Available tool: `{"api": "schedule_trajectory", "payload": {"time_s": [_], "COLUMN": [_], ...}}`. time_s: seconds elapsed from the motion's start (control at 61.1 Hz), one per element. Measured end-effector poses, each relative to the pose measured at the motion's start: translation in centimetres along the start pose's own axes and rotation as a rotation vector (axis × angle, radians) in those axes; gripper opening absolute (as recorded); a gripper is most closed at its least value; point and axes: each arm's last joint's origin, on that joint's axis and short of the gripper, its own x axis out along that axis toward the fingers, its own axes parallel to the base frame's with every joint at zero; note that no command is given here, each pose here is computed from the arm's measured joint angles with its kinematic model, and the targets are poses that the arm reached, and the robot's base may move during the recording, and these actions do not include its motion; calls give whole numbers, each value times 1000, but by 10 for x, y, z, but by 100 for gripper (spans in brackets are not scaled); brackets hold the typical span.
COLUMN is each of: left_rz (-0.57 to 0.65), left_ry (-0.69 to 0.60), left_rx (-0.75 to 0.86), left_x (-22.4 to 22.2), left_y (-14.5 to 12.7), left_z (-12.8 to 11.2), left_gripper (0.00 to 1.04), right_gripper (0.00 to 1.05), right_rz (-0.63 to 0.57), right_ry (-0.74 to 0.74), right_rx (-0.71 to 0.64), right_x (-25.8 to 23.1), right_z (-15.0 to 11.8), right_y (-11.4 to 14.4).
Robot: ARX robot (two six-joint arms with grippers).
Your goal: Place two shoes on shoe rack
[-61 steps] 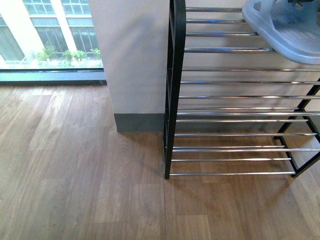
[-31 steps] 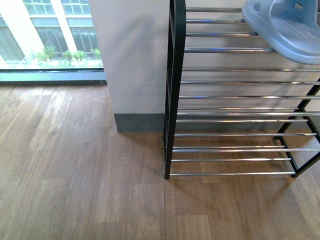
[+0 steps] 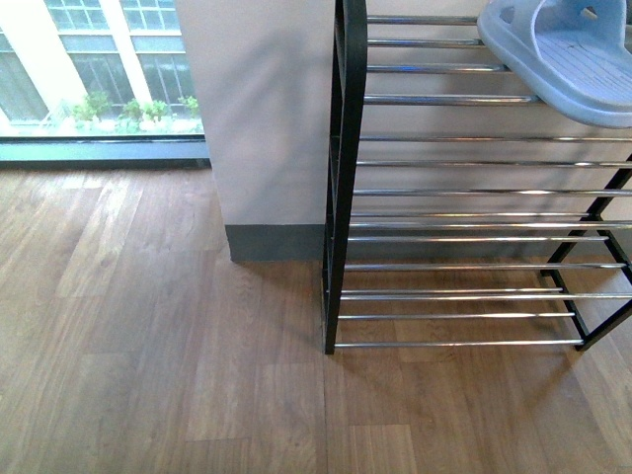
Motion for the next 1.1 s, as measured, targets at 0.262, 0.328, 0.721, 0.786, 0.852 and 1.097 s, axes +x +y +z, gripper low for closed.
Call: {"api": "schedule_trajectory", "payload": {"time_s": [0.262, 0.328, 0.721, 0.786, 0.852, 1.097], "left_rz": [0, 1, -1, -1, -1, -1], "left_ry": [0, 0, 0, 0, 0, 0], "left_rx": [0, 0, 0, 0, 0, 0], "left_x": [0, 0, 0, 0, 0, 0], "left_y": [0, 0, 0, 0, 0, 0], "left_z": [0, 0, 0, 0, 0, 0], "left_gripper": [2, 2, 2, 2, 2, 2], "right_gripper": [95, 83, 20, 9, 2, 2], "right_rz": [-98, -42, -25, -26, -25, -22], "right_ry": [-51, -41, -27, -28, -29, -27], "right_rx": [112, -2, -235, -242, -250, -250], "right_x": [-22, -25, -44, -46, -48, -55], "right_z": [-15, -18, -61, -65, -69, -83], "right_y": [-16, -14, -3, -2, -1, 8]}}
